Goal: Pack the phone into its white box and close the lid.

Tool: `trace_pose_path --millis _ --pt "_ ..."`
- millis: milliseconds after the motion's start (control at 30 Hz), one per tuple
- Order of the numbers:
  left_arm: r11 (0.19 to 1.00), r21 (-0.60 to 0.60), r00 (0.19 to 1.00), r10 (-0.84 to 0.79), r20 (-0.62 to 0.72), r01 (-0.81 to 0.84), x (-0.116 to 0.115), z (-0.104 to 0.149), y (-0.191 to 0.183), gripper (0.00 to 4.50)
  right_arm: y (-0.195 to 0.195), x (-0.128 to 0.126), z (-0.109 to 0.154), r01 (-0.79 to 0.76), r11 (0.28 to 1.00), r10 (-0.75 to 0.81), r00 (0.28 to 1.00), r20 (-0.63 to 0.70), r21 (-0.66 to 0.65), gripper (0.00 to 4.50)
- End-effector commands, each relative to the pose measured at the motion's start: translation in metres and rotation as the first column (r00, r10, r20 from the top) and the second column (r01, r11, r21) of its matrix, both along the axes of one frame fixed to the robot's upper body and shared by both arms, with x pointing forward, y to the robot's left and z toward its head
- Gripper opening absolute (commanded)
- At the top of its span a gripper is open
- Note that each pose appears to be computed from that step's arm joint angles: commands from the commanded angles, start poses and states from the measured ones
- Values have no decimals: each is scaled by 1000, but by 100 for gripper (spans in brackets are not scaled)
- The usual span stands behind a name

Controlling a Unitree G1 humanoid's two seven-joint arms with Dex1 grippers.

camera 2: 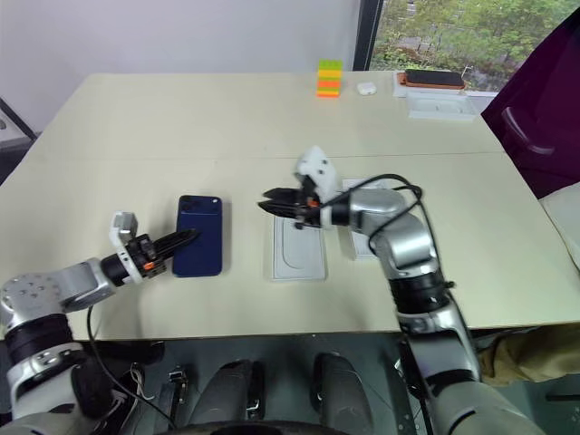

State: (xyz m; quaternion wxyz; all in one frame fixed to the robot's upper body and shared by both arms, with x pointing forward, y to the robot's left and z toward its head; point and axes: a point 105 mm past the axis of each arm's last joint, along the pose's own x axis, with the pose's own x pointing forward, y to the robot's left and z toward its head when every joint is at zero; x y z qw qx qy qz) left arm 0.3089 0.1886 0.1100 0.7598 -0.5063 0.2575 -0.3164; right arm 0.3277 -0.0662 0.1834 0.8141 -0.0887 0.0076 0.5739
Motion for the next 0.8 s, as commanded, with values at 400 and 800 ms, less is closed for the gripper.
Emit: trace_pose_path --millis 400,800 --pt "997 -62 991 -43 127 51 9 46 -102 5 -109 -35 1 39 991 -5 967 255 -128 448" --pt "995 -8 995 -97 14 97 10 21 -134 5 -111 -35 -2 73 990 -39 964 262 -119 448"
